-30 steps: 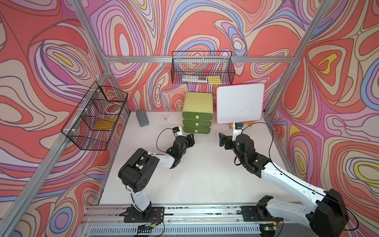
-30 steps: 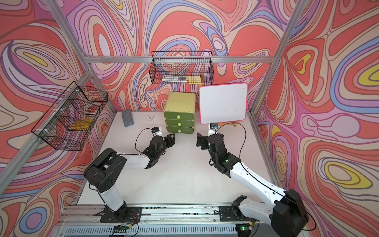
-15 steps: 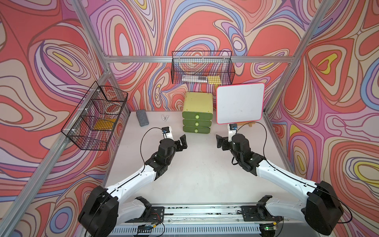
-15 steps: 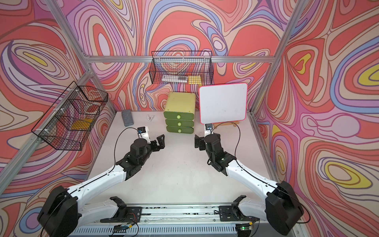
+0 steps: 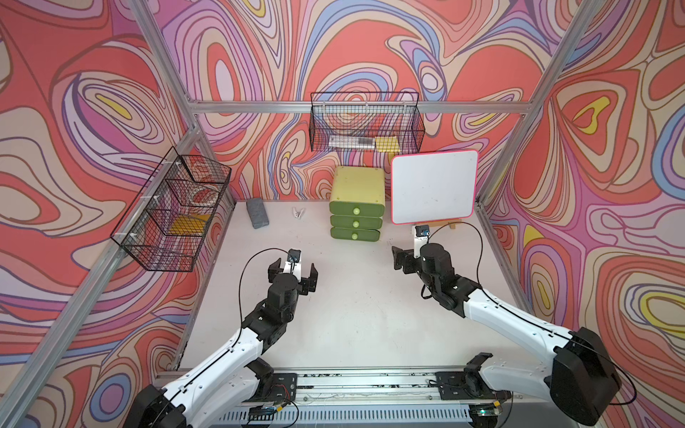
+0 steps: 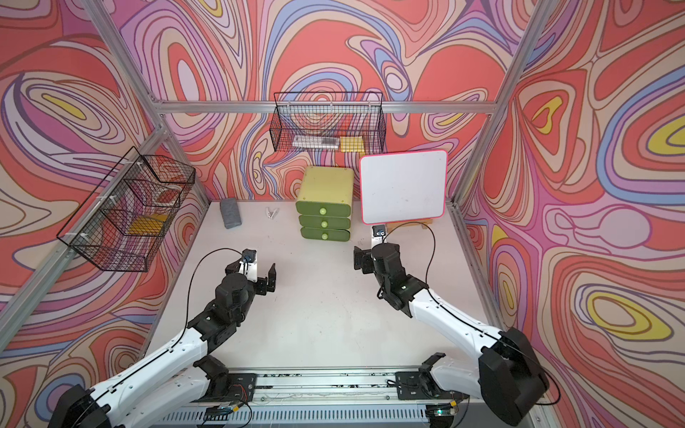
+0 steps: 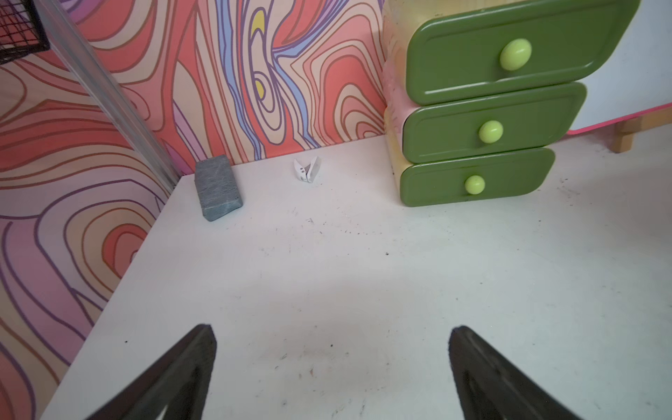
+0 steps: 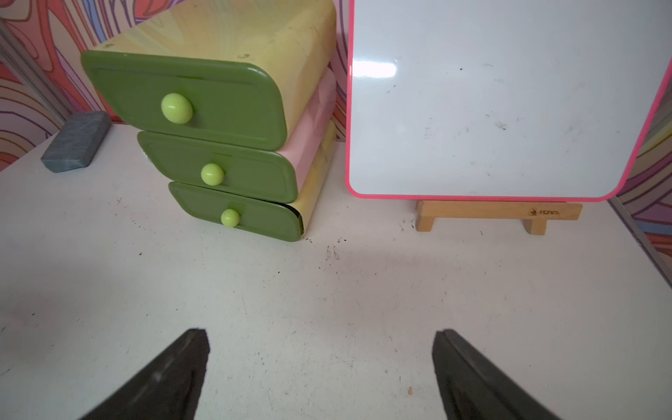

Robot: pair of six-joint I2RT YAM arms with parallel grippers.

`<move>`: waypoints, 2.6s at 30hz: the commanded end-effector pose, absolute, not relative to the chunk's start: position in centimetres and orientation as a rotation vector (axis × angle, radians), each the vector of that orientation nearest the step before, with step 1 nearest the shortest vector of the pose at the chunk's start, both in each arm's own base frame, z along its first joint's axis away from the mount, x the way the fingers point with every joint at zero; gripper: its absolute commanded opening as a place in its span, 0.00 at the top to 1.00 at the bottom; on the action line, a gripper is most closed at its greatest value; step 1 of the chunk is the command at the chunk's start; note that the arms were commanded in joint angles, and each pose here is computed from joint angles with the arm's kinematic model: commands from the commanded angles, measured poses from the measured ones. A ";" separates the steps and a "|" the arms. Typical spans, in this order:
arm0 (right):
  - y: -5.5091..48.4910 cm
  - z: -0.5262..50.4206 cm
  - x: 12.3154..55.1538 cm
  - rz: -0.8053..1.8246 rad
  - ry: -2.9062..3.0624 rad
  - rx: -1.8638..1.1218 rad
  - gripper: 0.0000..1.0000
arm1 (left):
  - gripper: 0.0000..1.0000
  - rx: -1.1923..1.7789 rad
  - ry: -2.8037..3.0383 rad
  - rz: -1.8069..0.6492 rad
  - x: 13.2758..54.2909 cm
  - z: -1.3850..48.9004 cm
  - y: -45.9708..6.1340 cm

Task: Place the wired earphones into the drawer by color
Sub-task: Reset both arms

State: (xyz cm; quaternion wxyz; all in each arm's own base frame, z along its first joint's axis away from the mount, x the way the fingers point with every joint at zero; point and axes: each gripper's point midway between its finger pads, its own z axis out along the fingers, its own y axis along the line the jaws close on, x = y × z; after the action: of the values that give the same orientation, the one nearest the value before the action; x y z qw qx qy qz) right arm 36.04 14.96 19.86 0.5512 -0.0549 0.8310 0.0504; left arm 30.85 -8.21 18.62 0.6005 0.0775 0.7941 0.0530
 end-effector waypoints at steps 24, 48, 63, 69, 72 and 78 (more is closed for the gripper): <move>4.7 18.0 40.3 -0.115 1.760 0.075 0.02 | 0.01 0.140 1.912 -0.074 38.6 9.4 -1.6; -0.2 11.6 42.1 -0.201 1.802 0.082 0.02 | 0.01 0.047 1.939 -0.049 39.3 8.8 0.0; -2.4 10.0 42.2 -0.178 1.820 0.177 0.02 | 0.01 0.046 1.939 -0.049 39.3 8.8 0.0; -2.4 10.0 42.3 -0.179 1.818 0.176 0.02 | 0.01 0.047 1.939 -0.049 39.3 8.9 0.0; -2.3 9.9 42.3 -0.176 1.820 0.178 0.02 | 0.01 0.047 1.940 -0.050 39.3 8.8 0.0; -2.3 10.0 42.3 -0.174 1.819 0.177 0.02 | 0.01 0.047 1.937 -0.049 39.3 8.9 0.0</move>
State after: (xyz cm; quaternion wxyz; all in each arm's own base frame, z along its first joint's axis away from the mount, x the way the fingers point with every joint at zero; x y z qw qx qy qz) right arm 41.83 -2.31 9.22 0.5973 0.0727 0.7946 -0.0806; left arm 38.73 -0.20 7.94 0.5515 0.0253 0.8335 -0.0210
